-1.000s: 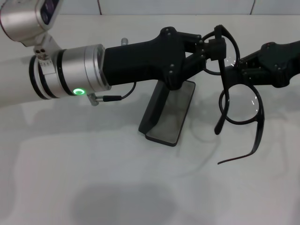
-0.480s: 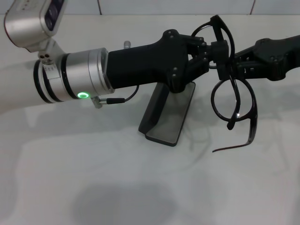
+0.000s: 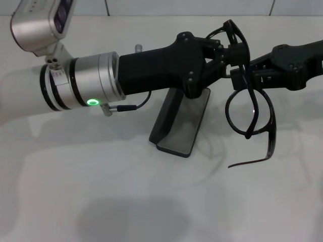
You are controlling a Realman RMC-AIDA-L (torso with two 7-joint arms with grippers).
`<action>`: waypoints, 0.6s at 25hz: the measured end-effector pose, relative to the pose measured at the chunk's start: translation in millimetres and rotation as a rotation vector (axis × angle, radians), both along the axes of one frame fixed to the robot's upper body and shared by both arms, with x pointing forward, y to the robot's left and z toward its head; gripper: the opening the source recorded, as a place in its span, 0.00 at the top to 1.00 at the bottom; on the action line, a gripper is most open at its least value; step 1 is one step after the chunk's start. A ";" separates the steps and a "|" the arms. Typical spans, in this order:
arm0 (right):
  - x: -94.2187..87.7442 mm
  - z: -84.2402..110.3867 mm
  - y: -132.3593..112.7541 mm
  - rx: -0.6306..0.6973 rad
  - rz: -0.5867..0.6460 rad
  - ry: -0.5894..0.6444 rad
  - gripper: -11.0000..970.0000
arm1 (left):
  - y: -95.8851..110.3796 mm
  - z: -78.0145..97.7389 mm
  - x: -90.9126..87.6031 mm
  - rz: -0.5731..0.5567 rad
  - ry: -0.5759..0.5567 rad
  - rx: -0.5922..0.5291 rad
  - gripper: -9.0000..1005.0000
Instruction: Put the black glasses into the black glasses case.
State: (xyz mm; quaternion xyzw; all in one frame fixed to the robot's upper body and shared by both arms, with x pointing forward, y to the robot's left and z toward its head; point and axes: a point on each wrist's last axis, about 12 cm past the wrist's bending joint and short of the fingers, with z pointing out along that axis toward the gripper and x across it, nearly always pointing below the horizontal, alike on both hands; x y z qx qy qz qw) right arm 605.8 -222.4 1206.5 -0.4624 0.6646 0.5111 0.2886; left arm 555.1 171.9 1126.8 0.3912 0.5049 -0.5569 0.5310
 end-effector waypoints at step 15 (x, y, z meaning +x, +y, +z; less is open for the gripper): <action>5.0 -0.8 -13.7 0.011 -0.085 -0.016 0.88 | 27.9 12.4 -13.0 0.053 -0.043 -0.211 0.96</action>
